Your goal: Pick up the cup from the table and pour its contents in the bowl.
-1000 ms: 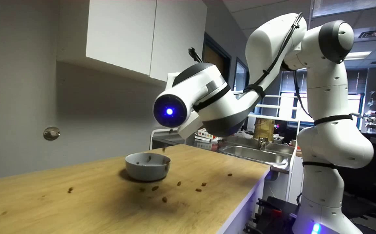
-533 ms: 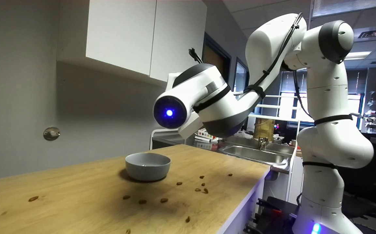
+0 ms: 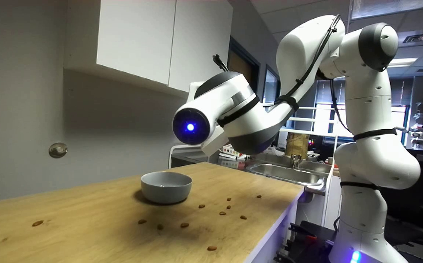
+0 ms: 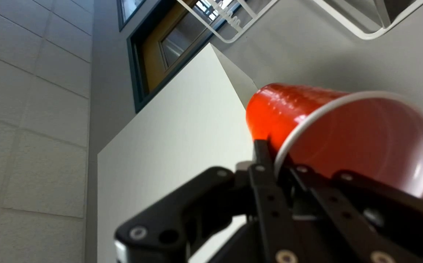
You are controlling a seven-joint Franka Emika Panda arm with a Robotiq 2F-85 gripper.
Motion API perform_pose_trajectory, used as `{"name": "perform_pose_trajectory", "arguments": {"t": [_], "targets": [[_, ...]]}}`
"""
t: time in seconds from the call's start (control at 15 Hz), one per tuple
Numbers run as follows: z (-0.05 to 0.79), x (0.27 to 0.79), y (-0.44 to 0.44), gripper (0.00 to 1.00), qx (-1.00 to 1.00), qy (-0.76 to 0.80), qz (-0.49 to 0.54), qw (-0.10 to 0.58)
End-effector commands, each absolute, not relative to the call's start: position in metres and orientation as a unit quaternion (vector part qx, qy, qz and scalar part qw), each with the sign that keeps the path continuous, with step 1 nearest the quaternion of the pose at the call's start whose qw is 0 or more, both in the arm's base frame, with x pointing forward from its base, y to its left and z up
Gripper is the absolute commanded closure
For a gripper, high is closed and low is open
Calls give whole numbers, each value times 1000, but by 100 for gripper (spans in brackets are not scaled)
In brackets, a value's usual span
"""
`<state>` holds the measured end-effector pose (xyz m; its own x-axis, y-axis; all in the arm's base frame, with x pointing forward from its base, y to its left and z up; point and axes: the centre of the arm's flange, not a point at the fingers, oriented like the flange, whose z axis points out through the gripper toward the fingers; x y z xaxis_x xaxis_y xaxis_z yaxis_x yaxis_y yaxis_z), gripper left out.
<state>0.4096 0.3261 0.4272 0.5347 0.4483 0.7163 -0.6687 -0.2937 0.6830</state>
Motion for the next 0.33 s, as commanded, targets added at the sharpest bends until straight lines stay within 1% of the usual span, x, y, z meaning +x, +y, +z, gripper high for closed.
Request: {"name": "perform_pose_trajectory", "arguments": {"t": [0.0, 0.27], "targets": [[432, 401, 323, 94, 652, -103, 456, 597], [426, 389, 318, 94, 685, -110, 362, 622]]}}
